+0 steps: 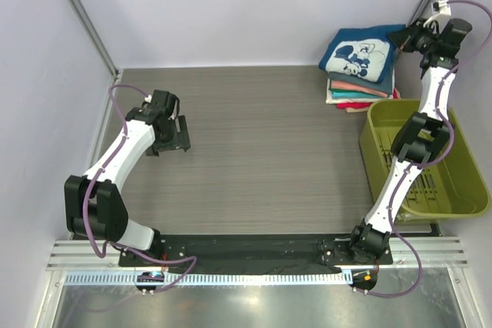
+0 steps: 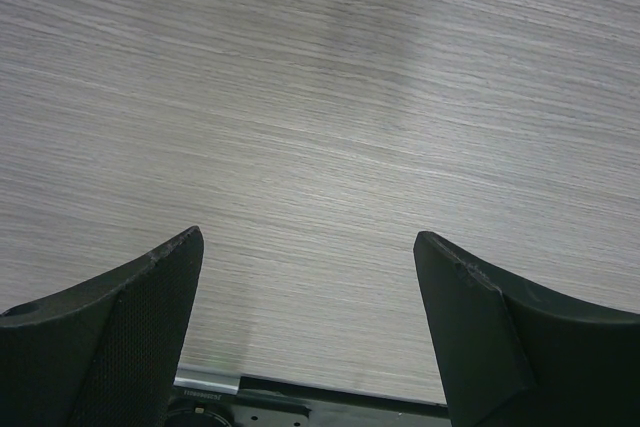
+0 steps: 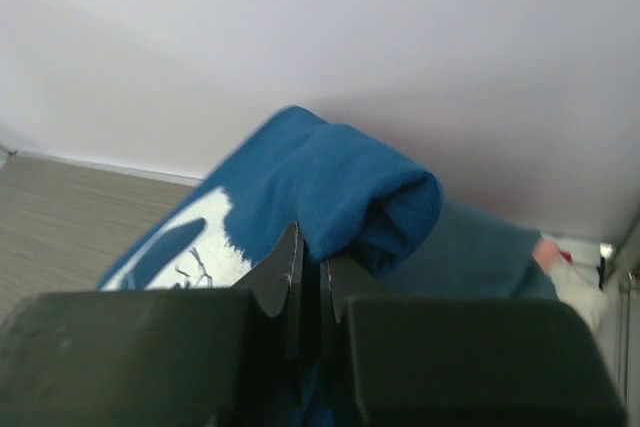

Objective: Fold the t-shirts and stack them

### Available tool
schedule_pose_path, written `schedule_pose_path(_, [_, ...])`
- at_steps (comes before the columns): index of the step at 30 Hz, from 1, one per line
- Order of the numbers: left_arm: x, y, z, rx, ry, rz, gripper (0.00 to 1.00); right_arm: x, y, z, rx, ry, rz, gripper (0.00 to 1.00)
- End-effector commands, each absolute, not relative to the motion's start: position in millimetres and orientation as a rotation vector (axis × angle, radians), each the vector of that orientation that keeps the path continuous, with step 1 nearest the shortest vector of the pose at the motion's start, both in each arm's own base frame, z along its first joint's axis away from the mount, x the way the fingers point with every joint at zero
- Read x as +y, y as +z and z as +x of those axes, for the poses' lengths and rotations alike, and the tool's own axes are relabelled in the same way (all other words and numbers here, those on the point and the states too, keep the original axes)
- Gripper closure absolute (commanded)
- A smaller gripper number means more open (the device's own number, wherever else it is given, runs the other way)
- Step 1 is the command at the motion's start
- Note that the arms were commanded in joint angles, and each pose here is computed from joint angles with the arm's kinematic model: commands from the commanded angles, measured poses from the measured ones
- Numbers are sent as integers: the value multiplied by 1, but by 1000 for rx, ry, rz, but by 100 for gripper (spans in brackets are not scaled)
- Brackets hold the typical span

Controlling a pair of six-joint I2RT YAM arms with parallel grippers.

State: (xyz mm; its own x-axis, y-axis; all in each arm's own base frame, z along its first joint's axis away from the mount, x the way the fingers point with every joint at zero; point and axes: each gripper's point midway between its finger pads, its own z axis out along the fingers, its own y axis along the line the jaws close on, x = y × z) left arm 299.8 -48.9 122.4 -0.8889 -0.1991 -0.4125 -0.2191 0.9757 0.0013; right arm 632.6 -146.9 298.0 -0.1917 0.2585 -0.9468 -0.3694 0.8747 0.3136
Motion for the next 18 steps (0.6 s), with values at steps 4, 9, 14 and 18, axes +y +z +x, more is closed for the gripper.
schedule_pose_path(4, [-53,123,303,2696,55,-276,14,-216,268,647,1646,438,119,70])
schedule_pose_path(9, [-54,124,303,2695,52,-274,14,-253,233,652,1677,327,389,19])
schedule_pose_path(14, [-56,128,303,2686,35,-270,14,-260,231,633,1704,313,619,6])
schedule_pose_path(18, [-60,133,302,2674,0,-263,14,-231,258,600,1653,404,714,6])
